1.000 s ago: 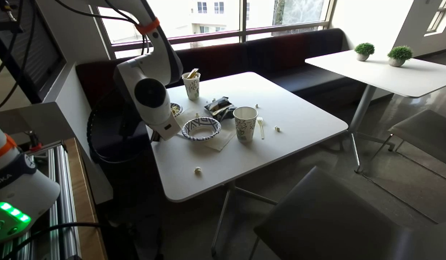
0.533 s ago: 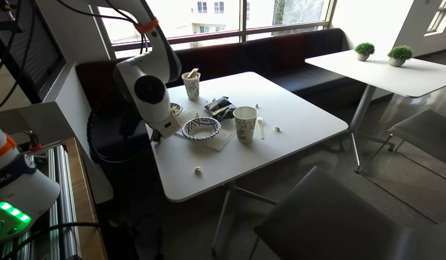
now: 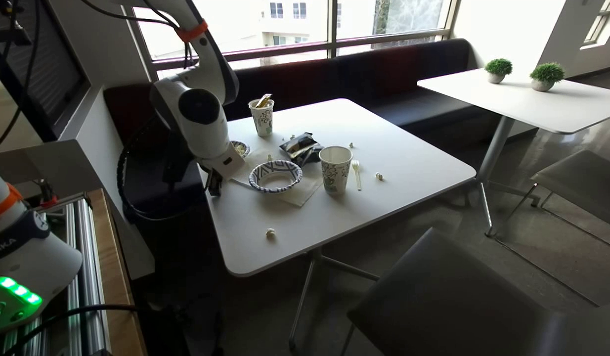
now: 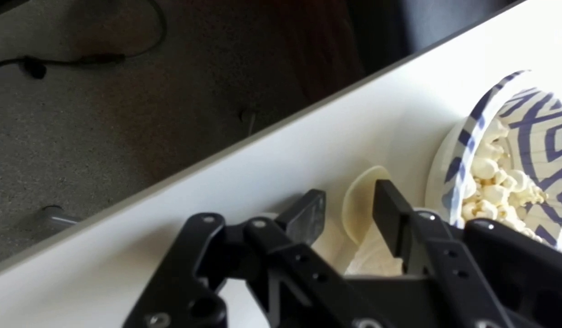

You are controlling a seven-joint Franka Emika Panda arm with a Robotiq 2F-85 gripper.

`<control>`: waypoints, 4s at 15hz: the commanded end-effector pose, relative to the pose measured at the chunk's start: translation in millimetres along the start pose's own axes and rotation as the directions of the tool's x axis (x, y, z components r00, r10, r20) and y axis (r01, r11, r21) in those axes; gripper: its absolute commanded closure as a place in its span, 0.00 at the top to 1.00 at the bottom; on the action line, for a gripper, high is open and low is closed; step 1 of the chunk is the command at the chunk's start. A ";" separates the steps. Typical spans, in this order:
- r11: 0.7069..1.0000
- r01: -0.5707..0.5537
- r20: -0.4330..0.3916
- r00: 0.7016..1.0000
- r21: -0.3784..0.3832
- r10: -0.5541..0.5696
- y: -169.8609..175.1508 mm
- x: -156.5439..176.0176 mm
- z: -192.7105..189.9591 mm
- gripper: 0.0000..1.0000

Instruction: Pick up the white spoon and move it to the right side of the table

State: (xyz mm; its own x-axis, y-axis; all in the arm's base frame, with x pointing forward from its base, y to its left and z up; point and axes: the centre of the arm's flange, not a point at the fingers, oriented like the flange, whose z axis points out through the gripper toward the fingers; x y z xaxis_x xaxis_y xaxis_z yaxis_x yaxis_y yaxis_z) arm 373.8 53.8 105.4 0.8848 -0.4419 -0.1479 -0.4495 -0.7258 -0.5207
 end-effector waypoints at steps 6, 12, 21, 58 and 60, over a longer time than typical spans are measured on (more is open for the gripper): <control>0.989 0.049 -0.038 0.998 -0.141 -0.054 -5.2 -8.0 10.7 0.20; 0.989 0.066 -0.056 0.996 -0.135 -0.074 -15.8 -11.8 -0.9 0.02; 0.977 -0.002 0.068 0.998 -0.212 0.017 -11.4 -30.4 -33.6 0.03; 0.953 -0.299 -0.164 0.939 0.042 0.301 88.6 52.3 -189.0 0.03; 0.949 -0.314 -0.176 0.934 0.011 0.311 90.2 60.9 -180.7 0.03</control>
State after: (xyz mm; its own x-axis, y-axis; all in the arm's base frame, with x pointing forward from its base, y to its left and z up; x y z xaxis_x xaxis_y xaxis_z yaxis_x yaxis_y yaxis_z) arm 348.7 -135.0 224.7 0.6778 -0.7165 -0.1649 -0.6857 -0.5351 -0.4934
